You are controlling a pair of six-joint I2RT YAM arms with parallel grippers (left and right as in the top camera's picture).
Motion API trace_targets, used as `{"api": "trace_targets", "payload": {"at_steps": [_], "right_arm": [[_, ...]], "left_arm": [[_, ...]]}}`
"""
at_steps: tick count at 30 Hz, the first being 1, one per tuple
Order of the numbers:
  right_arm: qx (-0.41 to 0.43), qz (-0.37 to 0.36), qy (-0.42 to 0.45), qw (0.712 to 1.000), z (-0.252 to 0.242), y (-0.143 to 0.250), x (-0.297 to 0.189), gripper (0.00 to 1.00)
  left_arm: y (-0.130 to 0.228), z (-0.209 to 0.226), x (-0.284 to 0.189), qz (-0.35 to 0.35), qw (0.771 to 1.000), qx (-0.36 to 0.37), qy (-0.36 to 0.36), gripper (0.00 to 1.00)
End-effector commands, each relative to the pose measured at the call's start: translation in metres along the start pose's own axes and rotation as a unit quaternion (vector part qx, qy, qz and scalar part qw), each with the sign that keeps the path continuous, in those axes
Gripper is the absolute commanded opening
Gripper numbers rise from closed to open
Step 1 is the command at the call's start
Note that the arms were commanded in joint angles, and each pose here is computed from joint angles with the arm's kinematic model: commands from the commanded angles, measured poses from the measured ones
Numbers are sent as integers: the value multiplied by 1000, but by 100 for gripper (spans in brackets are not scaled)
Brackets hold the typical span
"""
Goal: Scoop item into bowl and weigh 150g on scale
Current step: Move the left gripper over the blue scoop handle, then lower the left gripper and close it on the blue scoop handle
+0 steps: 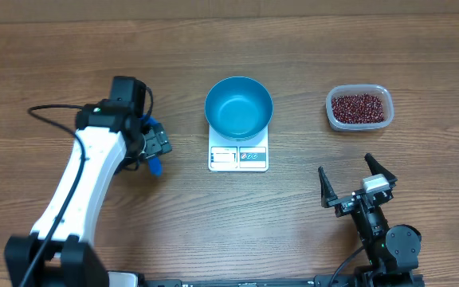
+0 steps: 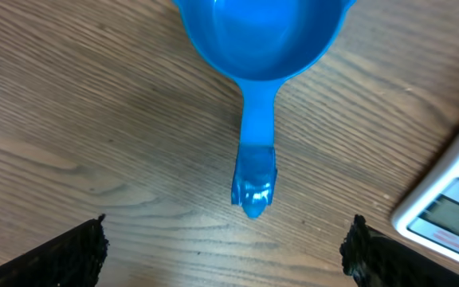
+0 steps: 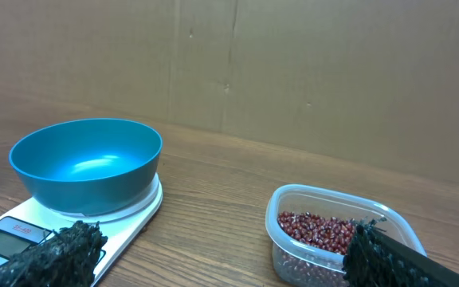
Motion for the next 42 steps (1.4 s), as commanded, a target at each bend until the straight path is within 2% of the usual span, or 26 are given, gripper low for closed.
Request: {"api": "trace_targets", "payload": {"at_steps": [1, 11, 14, 21, 27, 31, 38, 42], "right_arm": [[2, -2, -2, 1000, 2, 2, 0, 100], [2, -2, -2, 1000, 2, 2, 0, 100], [2, -2, -2, 1000, 2, 2, 0, 100], [2, -2, -2, 1000, 2, 2, 0, 100], [2, -2, -2, 1000, 2, 2, 0, 100], [2, -2, -2, 1000, 2, 2, 0, 100], [2, -2, -2, 1000, 2, 2, 0, 100], [2, -2, -2, 1000, 2, 2, 0, 100]], "left_arm": [[8, -7, 21, 22, 999, -16, -20, 97], [5, -16, 44, 35, 998, -47, -21, 95], [6, -19, 49, 40, 998, -54, -19, 89], [0, -30, 59, 33, 998, -60, 3, 88], [7, -23, 71, 45, 997, -58, -17, 85], [9, -24, 87, 47, 997, -54, -16, 80], [-3, -33, 88, 20, 999, -26, 6, 76], [-7, -29, 88, 3, 1000, -24, -10, 72]]}}
Point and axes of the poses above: each gripper's point midway between its finger pads, its own x axis out along the fingers, its own z axis along the line the jaws close on, y = z × x, the point moved 3 cm from there along -x, back along the fingers, and after that the axes turned 13 degrees about -x, right-handed, at the moved point
